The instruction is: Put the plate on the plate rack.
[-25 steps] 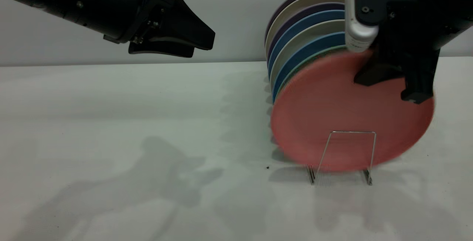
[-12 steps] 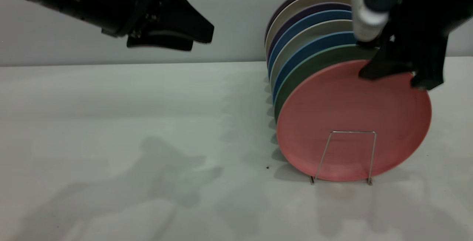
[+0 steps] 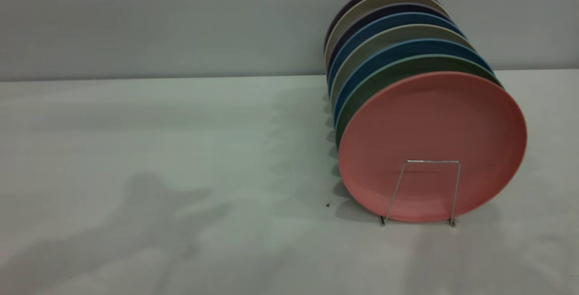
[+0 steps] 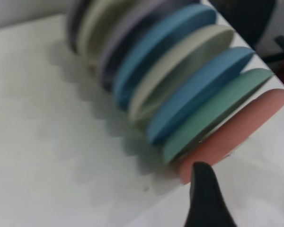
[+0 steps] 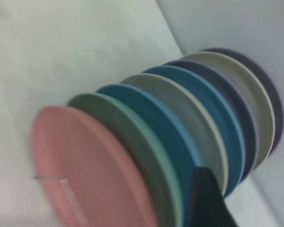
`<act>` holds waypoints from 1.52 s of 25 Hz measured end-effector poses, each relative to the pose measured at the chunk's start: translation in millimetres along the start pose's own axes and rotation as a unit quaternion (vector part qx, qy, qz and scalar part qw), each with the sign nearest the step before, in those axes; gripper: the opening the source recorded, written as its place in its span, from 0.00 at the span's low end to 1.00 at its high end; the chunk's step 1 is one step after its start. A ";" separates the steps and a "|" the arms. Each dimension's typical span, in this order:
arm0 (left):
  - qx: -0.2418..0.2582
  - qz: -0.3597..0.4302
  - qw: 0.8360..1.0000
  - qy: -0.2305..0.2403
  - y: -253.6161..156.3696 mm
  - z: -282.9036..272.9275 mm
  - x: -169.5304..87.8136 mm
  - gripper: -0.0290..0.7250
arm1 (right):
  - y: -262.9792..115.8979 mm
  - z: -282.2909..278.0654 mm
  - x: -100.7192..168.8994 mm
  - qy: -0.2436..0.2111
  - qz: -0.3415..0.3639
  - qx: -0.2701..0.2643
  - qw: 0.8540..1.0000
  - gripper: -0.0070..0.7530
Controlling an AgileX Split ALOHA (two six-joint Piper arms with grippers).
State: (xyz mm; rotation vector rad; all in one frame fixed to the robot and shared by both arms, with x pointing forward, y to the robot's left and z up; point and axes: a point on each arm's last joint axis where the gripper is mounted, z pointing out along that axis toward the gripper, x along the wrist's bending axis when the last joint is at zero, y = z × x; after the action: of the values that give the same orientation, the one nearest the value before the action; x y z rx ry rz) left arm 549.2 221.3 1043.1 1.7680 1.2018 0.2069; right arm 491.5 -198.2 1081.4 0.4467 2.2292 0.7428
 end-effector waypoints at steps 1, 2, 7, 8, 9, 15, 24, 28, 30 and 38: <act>-0.008 0.007 1.000 0.012 4.3 -16.1 1.3 0.67 | 0.2 -7.1 0.7 0.003 0.027 0.004 1.000 0.58; -0.015 0.012 1.000 0.020 8.2 -31.8 -0.6 0.67 | 0.0 -15.0 1.7 0.007 0.060 0.010 0.998 0.57; -0.083 0.048 0.993 0.063 21.2 -111.5 -32.1 0.67 | -10.2 -45.9 8.6 0.019 0.185 0.081 0.979 0.55; -0.091 0.062 0.991 0.071 20.6 -124.6 -41.3 0.67 | -14.8 -50.9 11.3 0.024 0.202 0.109 0.973 0.55; -0.101 0.073 0.989 0.080 19.0 -140.2 -52.9 0.67 | -17.8 -57.0 13.2 0.025 0.220 0.128 0.967 0.55; -0.134 0.111 0.973 0.150 -26.7 -215.1 -106.0 0.67 | -27.9 -115.9 33.3 0.033 0.269 0.145 0.952 0.55; -0.181 0.076 0.958 0.210 -145.3 -240.0 -124.1 0.62 | -68.6 -181.2 88.6 0.035 0.285 0.112 0.951 0.52; -0.155 0.068 0.962 0.212 -175.7 -232.2 -118.3 0.61 | -89.2 -177.2 111.4 0.046 0.291 0.108 0.949 0.52; -0.139 0.067 0.964 0.215 -185.6 -231.8 -116.4 0.61 | -101.3 -172.1 123.2 0.052 0.294 0.113 0.948 0.52; -0.126 0.063 0.967 0.212 -195.3 -235.3 -115.4 0.61 | -112.7 -185.8 137.3 0.024 0.296 0.056 0.953 0.52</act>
State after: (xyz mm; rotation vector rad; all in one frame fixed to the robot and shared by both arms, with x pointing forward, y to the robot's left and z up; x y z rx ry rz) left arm 228.9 284.6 1057.0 1.6197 1.2896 0.8119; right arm 252.6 -284.3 1042.2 1.1979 2.1975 0.9317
